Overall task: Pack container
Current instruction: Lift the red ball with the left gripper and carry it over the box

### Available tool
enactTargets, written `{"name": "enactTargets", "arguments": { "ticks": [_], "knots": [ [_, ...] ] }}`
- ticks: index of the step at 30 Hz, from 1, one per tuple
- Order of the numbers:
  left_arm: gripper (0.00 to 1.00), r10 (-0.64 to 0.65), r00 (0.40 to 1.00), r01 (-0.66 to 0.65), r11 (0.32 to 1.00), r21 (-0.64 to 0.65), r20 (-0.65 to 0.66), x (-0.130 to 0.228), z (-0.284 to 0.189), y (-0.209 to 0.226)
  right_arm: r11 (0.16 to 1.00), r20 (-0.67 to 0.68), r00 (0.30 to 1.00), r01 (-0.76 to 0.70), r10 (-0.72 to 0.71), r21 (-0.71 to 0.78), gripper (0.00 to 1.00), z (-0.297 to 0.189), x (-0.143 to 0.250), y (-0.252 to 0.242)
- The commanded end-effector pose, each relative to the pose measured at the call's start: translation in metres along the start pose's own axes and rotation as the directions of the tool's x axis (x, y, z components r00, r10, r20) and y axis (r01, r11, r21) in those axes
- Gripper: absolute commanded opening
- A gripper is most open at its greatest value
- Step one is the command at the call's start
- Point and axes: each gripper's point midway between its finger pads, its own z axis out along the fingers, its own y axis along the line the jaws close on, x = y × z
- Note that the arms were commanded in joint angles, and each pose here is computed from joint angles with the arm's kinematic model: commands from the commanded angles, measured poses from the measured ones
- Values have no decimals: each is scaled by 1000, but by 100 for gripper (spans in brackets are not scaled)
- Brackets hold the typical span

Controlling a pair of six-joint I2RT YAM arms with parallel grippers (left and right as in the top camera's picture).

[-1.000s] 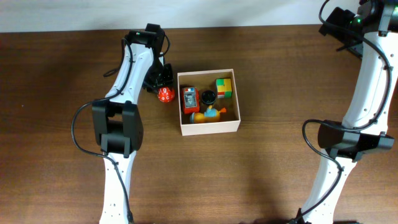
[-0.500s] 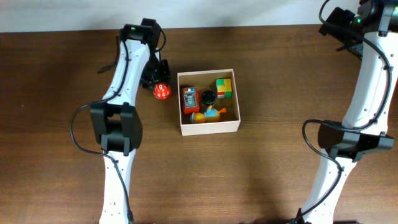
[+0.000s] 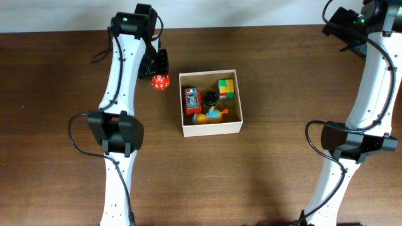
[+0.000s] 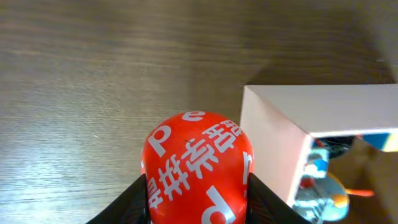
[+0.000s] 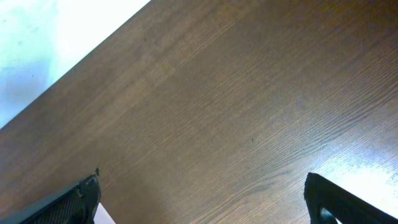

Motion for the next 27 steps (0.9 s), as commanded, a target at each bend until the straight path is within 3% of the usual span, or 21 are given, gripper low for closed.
{"name": "enactTargets", "arguments": {
  "ticks": [1, 7, 11, 27],
  "knots": [
    [30, 91, 993, -96, 993, 65, 82, -7, -29, -13, 1000, 44, 999, -21, 22, -19, 99, -21, -6, -3],
    [30, 218, 963, -249, 944, 215, 159, 3, -69, -52, 1000, 44, 999, -21, 22, -19, 99, -21, -6, -3],
    [31, 354, 907, -412, 863, 294, 229, 19, -95, -85, 1000, 44, 999, -21, 22, -19, 99, -21, -6, -3],
    [31, 619, 733, -680, 676, 283, 283, 78, -104, -174, 1000, 44, 999, -21, 22, -19, 99, -21, -6, -3]
  ]
}}
